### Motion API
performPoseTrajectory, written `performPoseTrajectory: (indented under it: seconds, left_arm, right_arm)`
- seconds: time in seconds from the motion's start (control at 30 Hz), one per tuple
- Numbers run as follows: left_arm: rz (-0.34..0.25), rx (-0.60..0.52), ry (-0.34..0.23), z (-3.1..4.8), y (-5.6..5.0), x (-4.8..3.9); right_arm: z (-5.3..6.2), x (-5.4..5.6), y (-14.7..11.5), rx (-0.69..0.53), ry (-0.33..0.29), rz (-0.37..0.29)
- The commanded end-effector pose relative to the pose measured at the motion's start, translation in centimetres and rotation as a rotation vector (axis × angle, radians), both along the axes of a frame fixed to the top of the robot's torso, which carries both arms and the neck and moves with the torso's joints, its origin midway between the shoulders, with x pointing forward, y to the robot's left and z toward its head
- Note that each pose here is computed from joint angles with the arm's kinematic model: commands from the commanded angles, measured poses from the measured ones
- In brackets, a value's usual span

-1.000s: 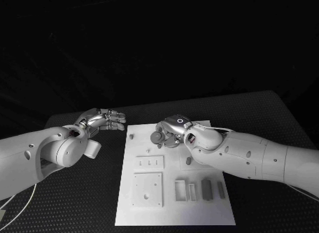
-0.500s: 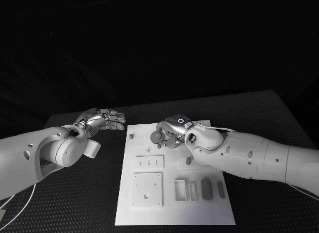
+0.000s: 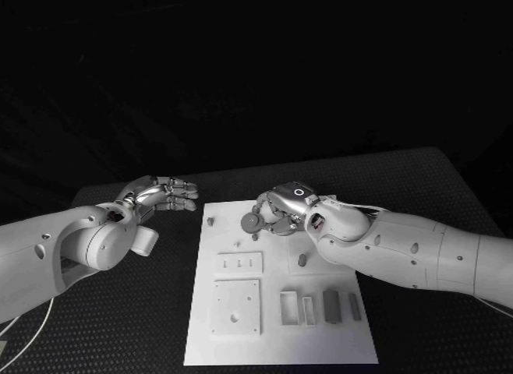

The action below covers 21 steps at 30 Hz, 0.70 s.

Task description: Assemble the parts on the task board

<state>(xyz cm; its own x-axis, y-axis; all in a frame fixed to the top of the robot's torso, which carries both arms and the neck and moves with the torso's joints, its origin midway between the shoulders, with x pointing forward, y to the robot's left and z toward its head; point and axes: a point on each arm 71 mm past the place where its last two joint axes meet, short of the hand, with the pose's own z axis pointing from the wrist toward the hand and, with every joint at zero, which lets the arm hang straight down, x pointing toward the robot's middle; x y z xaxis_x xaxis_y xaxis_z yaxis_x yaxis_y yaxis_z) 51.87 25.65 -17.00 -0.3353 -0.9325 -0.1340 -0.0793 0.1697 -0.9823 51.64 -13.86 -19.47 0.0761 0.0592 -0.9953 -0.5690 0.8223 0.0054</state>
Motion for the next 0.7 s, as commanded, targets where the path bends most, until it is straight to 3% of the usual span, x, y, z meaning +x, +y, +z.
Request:
performPoseTrajectory:
  seconds: [0.03,0.23,0.33,0.37,0.63,0.7]
  left_arm:
    - [0.007,-0.007,-0.009,0.13,0.1,0.19]
    - [0.019,-0.005,-0.012,0.04,0.4,0.62]
    - [0.025,-0.008,-0.015,-0.01,0.5,0.84]
    - [0.024,-0.008,-0.017,-0.05,0.5,0.96]
    - [0.057,0.008,-0.016,-0.40,1.4,1.58]
    - [0.063,0.009,-0.017,-0.47,1.8,1.63]
  right_arm:
    - [1.2,-0.2,-1.0,0.087,-0.026,0.000]
    - [3.0,0.1,-3.7,0.118,-0.003,-0.024]
    - [3.5,0.5,-5.5,0.139,0.080,-0.006]
    - [3.6,0.7,-6.5,0.201,0.129,-0.006]
    - [3.4,1.8,-10.9,0.242,0.280,-0.010]
    - [3.3,2.1,-11.7,0.243,0.285,-0.022]
